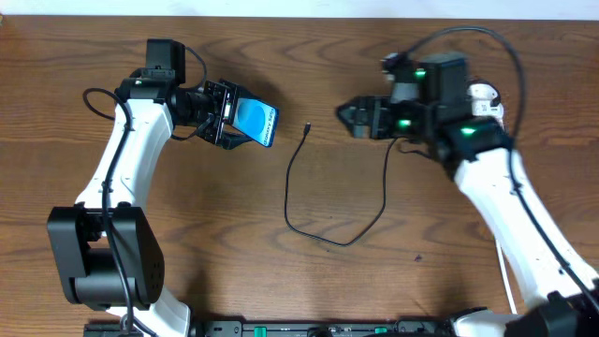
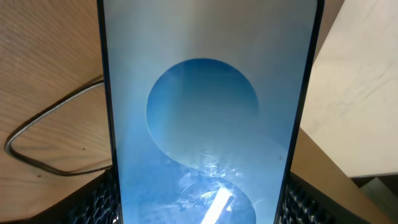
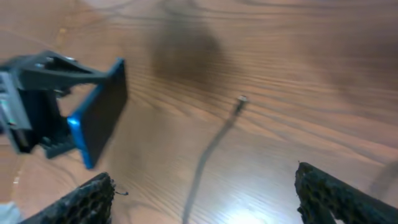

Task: Plug charger to phone and switch on socket
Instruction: 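Bring right gripper to the phone and grasp its edge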

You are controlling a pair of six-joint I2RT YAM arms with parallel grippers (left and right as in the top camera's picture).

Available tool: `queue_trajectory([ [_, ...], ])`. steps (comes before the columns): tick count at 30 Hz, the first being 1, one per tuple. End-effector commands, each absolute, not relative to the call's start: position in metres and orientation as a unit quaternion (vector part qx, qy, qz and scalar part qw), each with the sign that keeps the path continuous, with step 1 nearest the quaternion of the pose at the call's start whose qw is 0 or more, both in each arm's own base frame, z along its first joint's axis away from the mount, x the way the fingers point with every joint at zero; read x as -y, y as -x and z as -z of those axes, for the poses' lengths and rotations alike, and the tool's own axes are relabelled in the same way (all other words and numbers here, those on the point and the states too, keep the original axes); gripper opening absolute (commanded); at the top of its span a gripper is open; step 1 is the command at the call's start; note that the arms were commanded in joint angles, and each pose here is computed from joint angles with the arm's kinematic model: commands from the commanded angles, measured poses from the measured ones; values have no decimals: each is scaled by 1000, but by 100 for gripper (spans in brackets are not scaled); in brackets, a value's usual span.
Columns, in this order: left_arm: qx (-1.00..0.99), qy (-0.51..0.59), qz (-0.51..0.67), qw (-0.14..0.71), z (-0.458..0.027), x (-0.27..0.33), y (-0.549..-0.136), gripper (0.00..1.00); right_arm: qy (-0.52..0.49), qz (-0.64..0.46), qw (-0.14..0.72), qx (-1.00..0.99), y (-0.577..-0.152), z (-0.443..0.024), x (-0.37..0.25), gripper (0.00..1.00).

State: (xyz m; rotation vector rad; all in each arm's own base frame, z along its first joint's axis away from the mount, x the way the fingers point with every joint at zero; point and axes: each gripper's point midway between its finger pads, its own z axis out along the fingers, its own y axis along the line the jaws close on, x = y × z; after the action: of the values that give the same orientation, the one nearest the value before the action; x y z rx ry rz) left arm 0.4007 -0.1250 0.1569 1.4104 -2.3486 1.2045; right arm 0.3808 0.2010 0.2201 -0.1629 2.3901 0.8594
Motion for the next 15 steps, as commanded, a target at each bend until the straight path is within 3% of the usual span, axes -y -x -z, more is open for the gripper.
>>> queue_trajectory([
  [1,778,-469,-414,56,-177,124,-406,64,53,-358,279,-889,-377,-225,-235,86],
  [4,778,-469,-414,56,-177,124,-406,64,79,-372,291,-878,-373,-227,-267,81],
  [15,778,-469,-414,56,-177,124,-406,64,75,-341,309,-885,-367,-196,-333,78],
])
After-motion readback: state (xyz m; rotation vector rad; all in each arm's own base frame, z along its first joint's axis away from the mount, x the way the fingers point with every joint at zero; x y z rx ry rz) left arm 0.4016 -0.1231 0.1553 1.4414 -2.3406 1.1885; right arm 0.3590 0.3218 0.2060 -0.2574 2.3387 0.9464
